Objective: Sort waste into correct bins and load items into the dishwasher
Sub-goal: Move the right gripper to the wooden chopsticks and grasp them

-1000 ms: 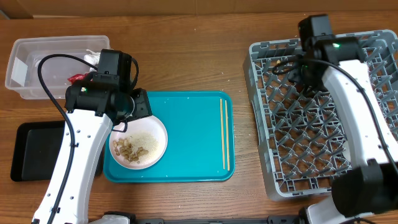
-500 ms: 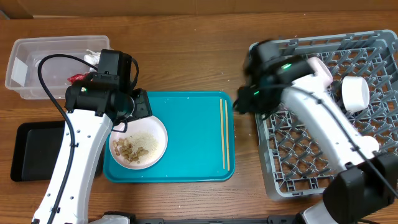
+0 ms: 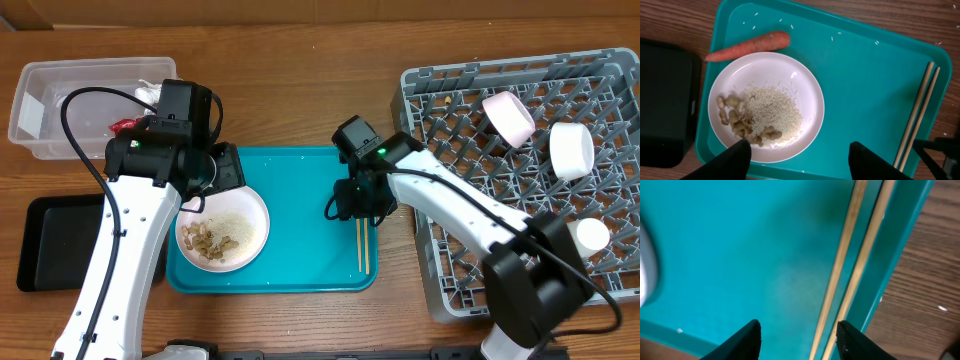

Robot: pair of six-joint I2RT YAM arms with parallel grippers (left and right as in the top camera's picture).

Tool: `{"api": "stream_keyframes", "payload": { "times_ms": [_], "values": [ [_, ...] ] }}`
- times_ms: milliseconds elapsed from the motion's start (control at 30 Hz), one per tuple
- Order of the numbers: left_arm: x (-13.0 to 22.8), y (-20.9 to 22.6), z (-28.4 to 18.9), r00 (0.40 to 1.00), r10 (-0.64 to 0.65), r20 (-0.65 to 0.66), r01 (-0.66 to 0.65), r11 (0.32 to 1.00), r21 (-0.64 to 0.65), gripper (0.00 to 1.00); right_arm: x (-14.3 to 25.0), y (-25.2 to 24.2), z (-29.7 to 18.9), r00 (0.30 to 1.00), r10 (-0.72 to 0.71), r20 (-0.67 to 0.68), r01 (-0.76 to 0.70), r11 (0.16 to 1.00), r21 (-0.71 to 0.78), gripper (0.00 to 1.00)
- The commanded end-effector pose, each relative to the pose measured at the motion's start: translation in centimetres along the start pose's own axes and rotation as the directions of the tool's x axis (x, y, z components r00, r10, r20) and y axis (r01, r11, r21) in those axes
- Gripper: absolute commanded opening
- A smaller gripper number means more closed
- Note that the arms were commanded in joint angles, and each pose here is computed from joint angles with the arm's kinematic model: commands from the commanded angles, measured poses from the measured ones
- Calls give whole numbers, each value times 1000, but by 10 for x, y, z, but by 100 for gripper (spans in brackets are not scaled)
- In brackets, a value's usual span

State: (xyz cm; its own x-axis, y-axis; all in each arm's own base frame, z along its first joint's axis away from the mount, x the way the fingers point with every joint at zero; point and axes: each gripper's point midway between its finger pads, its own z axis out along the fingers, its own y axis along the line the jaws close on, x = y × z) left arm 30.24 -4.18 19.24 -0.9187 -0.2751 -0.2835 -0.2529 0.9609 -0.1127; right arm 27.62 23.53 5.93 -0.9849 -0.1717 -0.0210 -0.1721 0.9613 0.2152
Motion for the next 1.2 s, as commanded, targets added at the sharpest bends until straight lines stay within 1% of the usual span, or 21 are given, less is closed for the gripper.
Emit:
{"api": "stream_keyframes", "payload": {
  "times_ms": [0, 167, 300, 467, 600, 767, 1033, 1167],
  "values": [
    [-3, -2, -1, 1000, 12, 5, -12, 1000, 4, 65, 2, -10, 21, 999, 20, -35, -18, 998, 53, 51],
    [-3, -2, -1, 1000, 12, 4, -12, 1000, 4, 65, 7, -16, 43, 995, 33, -90, -26, 997, 78, 51],
    [-3, -2, -1, 1000, 12, 5, -12, 1000, 4, 65, 11, -16, 53, 991, 37, -125, -28, 997, 73, 51],
    [-3, -2, -1, 1000, 11, 5, -11, 1000, 4, 65, 12, -17, 54, 991, 38, -128, -29, 997, 75, 50],
    [-3, -2, -1, 1000, 11, 4, -11, 1000, 4, 65, 14, -17, 54, 989, 44, -138, -33, 996, 79, 47],
    [-3, -2, -1, 1000, 11, 4, -11, 1000, 5, 64, 15, -11, 54, 988, 43, -149, -36, 998, 47, 47],
    [-1, -1, -1, 1000, 12, -2, -12, 1000, 4, 65, 14, -11, 55, 989, 41, -142, -35, 998, 45, 47],
    [-1, -1, -1, 1000, 12, -3, -12, 1000, 3, 65, 14, -11, 57, 988, 65, -144, -58, 997, 49, 47]
  ]
}}
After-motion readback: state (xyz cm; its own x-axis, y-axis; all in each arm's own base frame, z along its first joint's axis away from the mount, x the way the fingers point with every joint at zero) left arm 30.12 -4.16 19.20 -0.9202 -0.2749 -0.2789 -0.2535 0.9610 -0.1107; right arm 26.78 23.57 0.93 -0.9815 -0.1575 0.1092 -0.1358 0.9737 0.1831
